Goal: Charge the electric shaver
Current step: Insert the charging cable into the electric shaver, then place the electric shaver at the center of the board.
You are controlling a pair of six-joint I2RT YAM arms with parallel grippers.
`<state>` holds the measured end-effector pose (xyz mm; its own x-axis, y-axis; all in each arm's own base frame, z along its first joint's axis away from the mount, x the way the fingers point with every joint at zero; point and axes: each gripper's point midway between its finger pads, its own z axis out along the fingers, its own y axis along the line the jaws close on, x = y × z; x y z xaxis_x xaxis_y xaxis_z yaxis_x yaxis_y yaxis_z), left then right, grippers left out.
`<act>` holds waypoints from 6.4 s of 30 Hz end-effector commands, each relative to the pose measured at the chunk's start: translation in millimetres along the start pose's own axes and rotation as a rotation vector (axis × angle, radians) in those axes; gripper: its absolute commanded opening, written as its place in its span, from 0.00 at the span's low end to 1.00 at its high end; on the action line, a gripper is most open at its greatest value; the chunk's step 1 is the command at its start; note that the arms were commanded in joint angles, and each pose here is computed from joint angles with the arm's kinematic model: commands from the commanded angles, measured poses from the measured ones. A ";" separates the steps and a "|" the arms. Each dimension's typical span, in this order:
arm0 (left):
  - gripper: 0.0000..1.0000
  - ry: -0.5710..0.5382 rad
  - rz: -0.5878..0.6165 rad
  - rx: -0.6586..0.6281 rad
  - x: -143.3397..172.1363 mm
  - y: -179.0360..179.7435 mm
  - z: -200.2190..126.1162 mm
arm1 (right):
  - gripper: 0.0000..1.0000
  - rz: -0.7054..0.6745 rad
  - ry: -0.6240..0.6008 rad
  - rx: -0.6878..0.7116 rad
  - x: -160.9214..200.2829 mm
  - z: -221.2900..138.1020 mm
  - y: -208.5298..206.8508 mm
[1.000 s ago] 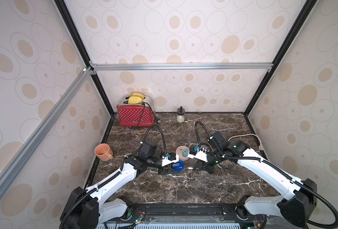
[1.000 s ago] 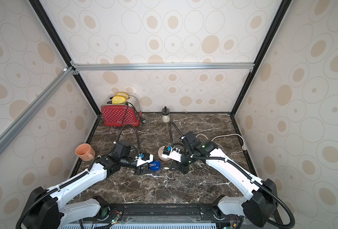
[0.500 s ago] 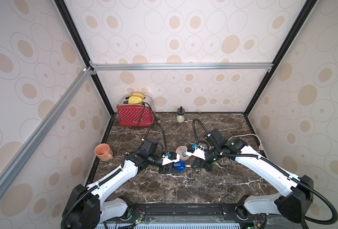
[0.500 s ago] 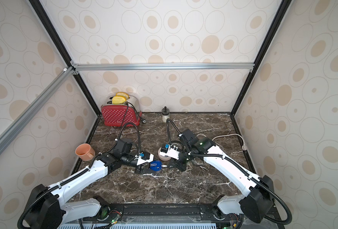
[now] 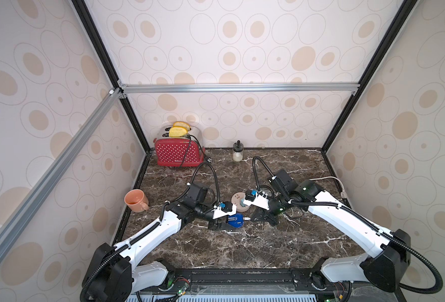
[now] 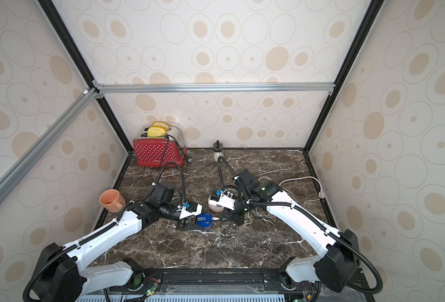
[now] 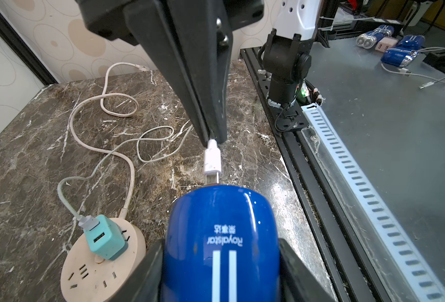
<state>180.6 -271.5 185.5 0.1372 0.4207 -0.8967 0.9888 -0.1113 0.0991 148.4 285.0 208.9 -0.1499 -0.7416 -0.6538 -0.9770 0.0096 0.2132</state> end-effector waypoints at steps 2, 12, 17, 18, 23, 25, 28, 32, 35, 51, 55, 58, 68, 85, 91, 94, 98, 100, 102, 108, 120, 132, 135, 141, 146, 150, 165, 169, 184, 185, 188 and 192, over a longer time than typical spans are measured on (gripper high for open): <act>0.00 -0.029 0.059 0.006 -15.9 4.9 -4.0 | 0.00 -0.049 -0.014 -0.021 -9.8 -2.1 7.2; 0.00 -0.046 0.068 -0.004 -24.9 6.7 -7.5 | 0.00 -0.067 0.031 -0.025 0.6 5.5 9.9; 0.00 -0.050 0.063 -0.002 -25.4 4.9 -8.1 | 0.00 -0.077 0.037 0.007 0.8 4.6 4.7; 0.00 -0.052 0.063 -0.001 -26.0 4.6 -8.4 | 0.00 -0.078 0.036 0.011 0.1 4.7 3.7; 0.00 -0.050 0.065 0.005 -25.7 4.3 -7.6 | 0.00 -0.083 0.044 0.045 -1.4 2.8 -2.1; 0.00 -0.047 0.065 0.004 -25.1 4.6 -7.9 | 0.00 -0.083 0.051 0.048 -0.7 2.3 -2.8; 0.00 -0.049 0.059 0.008 -25.1 4.9 -7.1 | 0.00 -0.087 0.052 0.038 -3.2 2.3 -0.8; 0.00 -0.048 0.060 0.010 -24.4 5.9 -6.1 | 0.00 -0.107 0.047 0.030 -8.8 3.6 1.5; 0.00 -0.047 0.064 0.005 -25.0 6.8 -6.2 | 0.00 -0.109 0.062 0.015 -7.7 6.3 3.8; 0.00 -0.046 0.051 0.019 -21.0 5.5 -3.4 | 0.00 -0.128 -0.040 -0.011 -40.3 6.3 9.3; 0.00 -0.047 0.049 0.020 -20.1 5.1 -3.0 | 0.00 -0.127 -0.062 -0.027 -48.3 6.4 11.6; 0.00 -0.054 0.052 0.014 -21.5 6.2 -3.1 | 0.00 -0.109 -0.098 -0.040 -54.4 7.5 13.3; 0.00 -0.118 0.082 -0.017 -39.5 8.8 -8.8 | 0.00 -0.039 -0.130 -0.033 -44.1 19.5 12.9; 0.00 -0.164 0.111 -0.020 -57.0 8.4 -13.0 | 0.00 0.004 -0.217 -0.068 -57.5 35.1 5.1; 0.00 -0.220 0.125 -0.069 -72.7 15.1 -18.6 | 0.00 0.035 -0.205 -0.072 -44.8 43.2 4.9; 0.00 -0.227 0.122 -0.063 -72.9 14.3 -18.1 | 0.00 0.042 -0.201 -0.072 -41.8 45.5 4.5; 0.00 -0.237 0.131 -0.071 -76.9 13.3 -20.8 | 0.00 0.042 -0.174 -0.062 -35.3 49.0 1.8; 0.00 -0.246 0.133 -0.080 -79.9 13.8 -22.6 | 0.00 0.048 -0.161 -0.070 -32.0 51.9 1.9; 0.00 -0.250 0.137 -0.084 -82.3 13.7 -24.0 | 0.00 0.054 -0.143 -0.069 -26.9 54.4 1.5; 0.00 -0.233 0.132 -0.088 -77.7 10.6 -24.9 | 0.00 0.051 -0.109 -0.043 -16.4 54.9 -0.1; 0.00 -0.220 0.140 -0.030 -76.0 3.1 -17.6 | 0.00 0.004 -0.151 -0.079 -39.7 53.0 -0.9; 0.00 -0.063 0.107 -0.015 -37.9 -6.2 -11.8 | 0.18 -0.005 -0.142 -0.012 -35.0 41.1 -2.5; 0.00 -0.004 0.069 -0.014 -18.6 -7.5 -7.9 | 0.47 0.007 -0.122 0.016 -24.9 35.3 -1.6; 0.00 0.082 0.002 -0.021 8.5 -5.3 -1.8 | 0.71 0.036 -0.093 0.076 -5.1 19.6 2.8; 0.00 0.175 -0.069 -0.025 33.5 0.8 4.7 | 0.99 0.093 -0.121 0.163 6.8 -4.5 -3.5; 0.00 0.231 -0.127 -0.090 57.8 15.2 13.0 | 1.00 0.204 -0.169 0.307 17.8 -23.9 -31.0; 0.18 0.410 -0.342 -0.137 148.9 26.2 56.0 | 1.00 0.335 -0.217 0.593 33.0 -57.3 -79.2; 0.99 0.419 -0.352 -0.106 152.9 20.8 59.9 | 1.00 0.342 -0.224 0.604 33.9 -59.6 -79.4; 0.99 0.289 -0.425 -1.025 52.7 140.0 -113.0 | 1.00 0.606 -0.324 1.214 129.6 -149.9 -160.3; 0.99 0.311 -0.440 -1.107 61.1 143.8 -133.6 | 1.00 0.622 -0.334 1.269 141.0 -156.1 -165.8; 0.99 0.318 -0.488 -1.356 91.2 151.3 -191.9 | 1.00 0.592 -0.317 1.466 173.7 -171.0 -180.6; 0.99 0.299 -0.642 -1.499 144.2 150.8 -228.7 | 1.00 0.483 -0.224 1.614 196.6 -172.4 -196.7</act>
<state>358.6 -56.7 188.4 -0.4032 0.3240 -0.8559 0.1974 0.9440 0.2643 314.2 38.6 129.6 -0.4860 -0.3071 -0.8182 -0.1077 0.9501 -0.2927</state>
